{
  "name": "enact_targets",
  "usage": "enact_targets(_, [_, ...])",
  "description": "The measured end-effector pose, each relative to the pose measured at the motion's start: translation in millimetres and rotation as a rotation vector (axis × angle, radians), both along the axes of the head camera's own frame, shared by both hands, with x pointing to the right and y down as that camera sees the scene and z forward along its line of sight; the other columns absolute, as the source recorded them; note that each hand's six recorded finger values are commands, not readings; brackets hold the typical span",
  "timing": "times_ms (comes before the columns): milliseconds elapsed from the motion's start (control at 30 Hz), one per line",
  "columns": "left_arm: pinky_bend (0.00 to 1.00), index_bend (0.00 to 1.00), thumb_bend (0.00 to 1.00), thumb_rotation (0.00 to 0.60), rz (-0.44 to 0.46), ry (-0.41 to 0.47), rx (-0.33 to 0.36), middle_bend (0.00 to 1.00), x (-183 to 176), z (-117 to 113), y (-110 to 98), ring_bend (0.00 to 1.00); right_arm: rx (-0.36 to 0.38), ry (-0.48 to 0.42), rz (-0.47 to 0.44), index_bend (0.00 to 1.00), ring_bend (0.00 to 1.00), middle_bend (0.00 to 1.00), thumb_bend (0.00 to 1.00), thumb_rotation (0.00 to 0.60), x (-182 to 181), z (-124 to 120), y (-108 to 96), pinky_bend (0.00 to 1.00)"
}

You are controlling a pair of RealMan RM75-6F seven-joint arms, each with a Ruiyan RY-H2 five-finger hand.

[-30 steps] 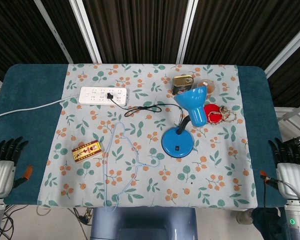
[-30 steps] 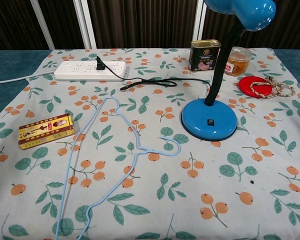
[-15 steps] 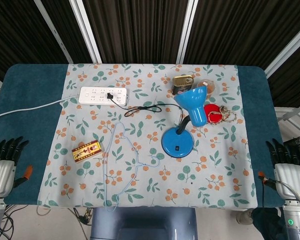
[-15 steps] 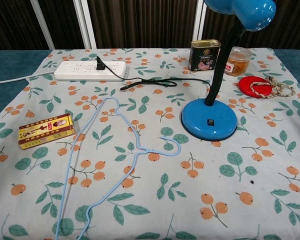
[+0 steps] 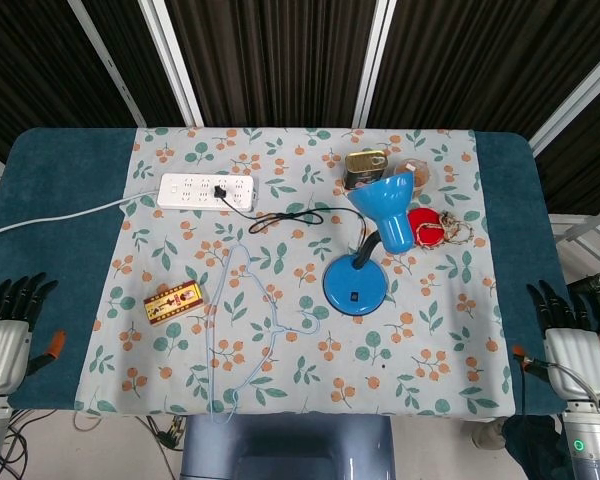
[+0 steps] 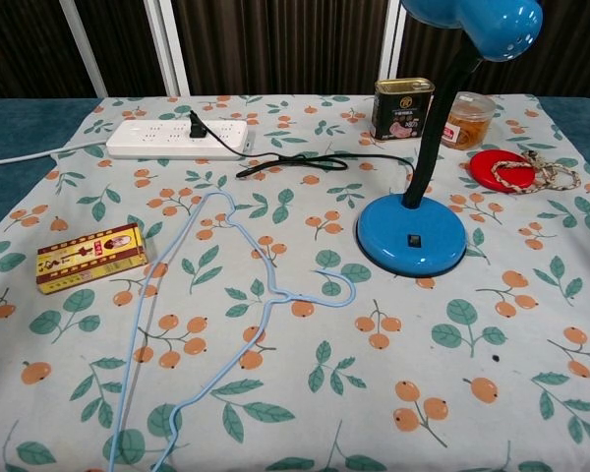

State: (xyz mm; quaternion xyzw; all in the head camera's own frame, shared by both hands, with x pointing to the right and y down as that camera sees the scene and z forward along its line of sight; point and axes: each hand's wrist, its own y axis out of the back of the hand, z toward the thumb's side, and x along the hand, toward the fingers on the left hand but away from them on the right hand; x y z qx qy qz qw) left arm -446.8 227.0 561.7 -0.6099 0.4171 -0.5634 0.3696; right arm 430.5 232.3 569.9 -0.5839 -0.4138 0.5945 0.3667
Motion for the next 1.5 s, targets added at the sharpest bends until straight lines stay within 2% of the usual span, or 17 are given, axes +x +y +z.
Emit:
enact_targets(167, [0.04, 0.15, 0.36, 0.600, -0.004, -0.005, -0.004, 0.06, -0.7, 1.0, 0.4, 0.05, -0.096, -0.045, -0.023, 0.03, 0.41, 0.27, 0.48, 0.600, -8.9, 9.5, 5.3, 0.31])
enact_targets(233, [0.04, 0.15, 0.36, 0.600, -0.008, -0.006, -0.008, 0.06, -1.0, 1.8, 0.3, 0.05, -0.134, -0.064, -0.042, 0.03, 0.50, 0.33, 0.53, 0.600, -14.2, 14.7, 4.0, 0.36])
enact_targets(400, [0.04, 0.15, 0.36, 0.600, -0.012, -0.005, -0.004, 0.06, -0.8, 1.5, -0.5, 0.05, -0.187, -0.107, -0.115, 0.03, 0.68, 0.57, 0.66, 0.600, -36.7, 33.6, -18.2, 0.46])
enact_targets(467, [0.04, 0.15, 0.36, 0.600, -0.015, -0.006, -0.005, 0.06, -1.1, 1.8, -0.5, 0.05, -0.200, -0.118, -0.143, 0.03, 0.72, 0.61, 0.72, 0.600, -47.2, 41.6, -27.3, 0.49])
enact_targets(567, [0.04, 0.15, 0.36, 0.600, -0.015, -0.006, -0.010, 0.06, -0.9, 2.7, 0.0, 0.05, -0.233, -0.131, -0.180, 0.03, 0.75, 0.65, 0.77, 0.600, -61.1, 52.5, -33.4, 0.53])
enact_targets(700, [0.04, 0.15, 0.36, 0.600, -0.014, -0.001, -0.006, 0.06, -0.1, 1.6, -0.5, 0.05, -0.277, -0.126, -0.243, 0.03, 0.75, 0.66, 0.78, 0.600, -80.5, 67.0, -35.7, 0.59])
enact_targets(933, [0.04, 0.15, 0.36, 0.600, -0.017, 0.000, -0.011, 0.06, -0.9, 2.3, -0.5, 0.05, -0.368, -0.155, -0.331, 0.02, 0.76, 0.68, 0.78, 0.600, -121.0, 93.1, -27.5, 0.66])
enact_targets(1200, [0.04, 0.15, 0.36, 0.600, -0.019, -0.002, -0.021, 0.06, -1.7, 3.6, -0.3, 0.05, -0.424, -0.215, -0.324, 0.02, 0.76, 0.68, 0.78, 0.600, -151.1, 109.5, -31.2, 0.73])
enact_targets(1500, [0.04, 0.15, 0.36, 0.600, -0.020, -0.002, -0.028, 0.06, -2.0, 4.3, -0.3, 0.05, -0.433, -0.220, -0.337, 0.02, 0.76, 0.68, 0.78, 0.600, -176.5, 121.1, -38.4, 0.79])
